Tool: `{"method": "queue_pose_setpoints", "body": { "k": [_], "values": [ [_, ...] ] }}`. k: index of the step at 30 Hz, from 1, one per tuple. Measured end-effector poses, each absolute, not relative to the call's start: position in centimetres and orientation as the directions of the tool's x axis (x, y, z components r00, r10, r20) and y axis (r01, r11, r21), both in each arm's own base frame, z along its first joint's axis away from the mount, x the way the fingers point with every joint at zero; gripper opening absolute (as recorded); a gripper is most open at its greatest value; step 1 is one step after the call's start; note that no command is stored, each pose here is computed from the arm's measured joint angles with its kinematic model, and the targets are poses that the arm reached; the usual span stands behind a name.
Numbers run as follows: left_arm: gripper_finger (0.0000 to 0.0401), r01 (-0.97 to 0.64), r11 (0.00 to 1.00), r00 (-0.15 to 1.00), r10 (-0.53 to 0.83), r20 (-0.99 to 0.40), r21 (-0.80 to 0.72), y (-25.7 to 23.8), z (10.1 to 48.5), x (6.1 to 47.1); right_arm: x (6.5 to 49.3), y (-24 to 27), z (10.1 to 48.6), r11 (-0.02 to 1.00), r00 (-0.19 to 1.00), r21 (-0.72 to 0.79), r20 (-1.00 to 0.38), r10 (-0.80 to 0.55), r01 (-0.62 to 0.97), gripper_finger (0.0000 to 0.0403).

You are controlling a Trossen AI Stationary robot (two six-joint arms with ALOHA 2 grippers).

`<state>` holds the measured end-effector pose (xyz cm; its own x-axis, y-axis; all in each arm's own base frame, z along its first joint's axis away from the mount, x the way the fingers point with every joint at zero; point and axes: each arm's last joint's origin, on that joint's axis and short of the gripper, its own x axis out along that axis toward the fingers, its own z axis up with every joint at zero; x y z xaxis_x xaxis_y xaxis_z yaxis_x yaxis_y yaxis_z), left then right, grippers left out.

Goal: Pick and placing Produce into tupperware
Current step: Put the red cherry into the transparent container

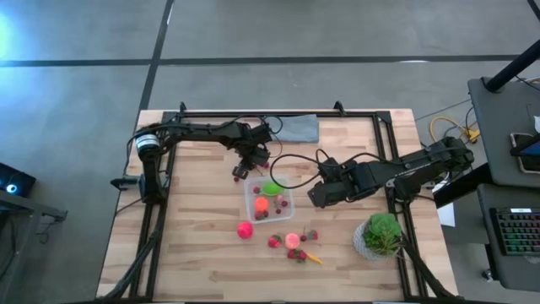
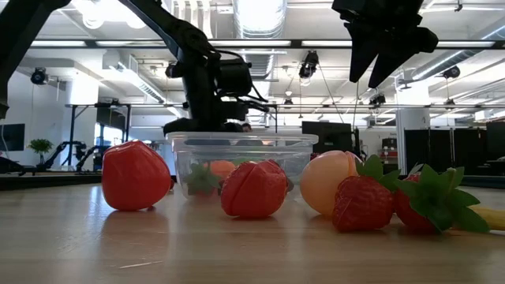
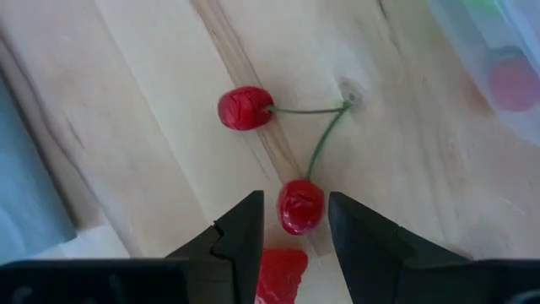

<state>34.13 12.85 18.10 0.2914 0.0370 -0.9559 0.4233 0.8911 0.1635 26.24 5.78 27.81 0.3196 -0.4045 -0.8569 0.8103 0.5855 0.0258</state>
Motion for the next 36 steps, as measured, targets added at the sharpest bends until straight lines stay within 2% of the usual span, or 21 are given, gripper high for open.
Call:
{"method": "queue_pose_setpoints", "body": {
  "k": [21, 36],
  "values": [
    [0.0120, 0.424, 0.893, 0.263, 0.034, -0.964, 0.147, 12.7, 15.8, 33.5, 26.2, 5.8, 27.7, 0.586, 0.318, 0.022, -0.857, -0.406, 0.810, 0.0215],
    [0.0117, 0.413, 0.891, 0.272, 0.075, -0.959, 0.187, 12.8, 15.9, 33.7, 26.2, 5.8, 27.7, 0.587, 0.317, 0.021, -0.857, -0.407, 0.810, 0.0215]
  ]
}}
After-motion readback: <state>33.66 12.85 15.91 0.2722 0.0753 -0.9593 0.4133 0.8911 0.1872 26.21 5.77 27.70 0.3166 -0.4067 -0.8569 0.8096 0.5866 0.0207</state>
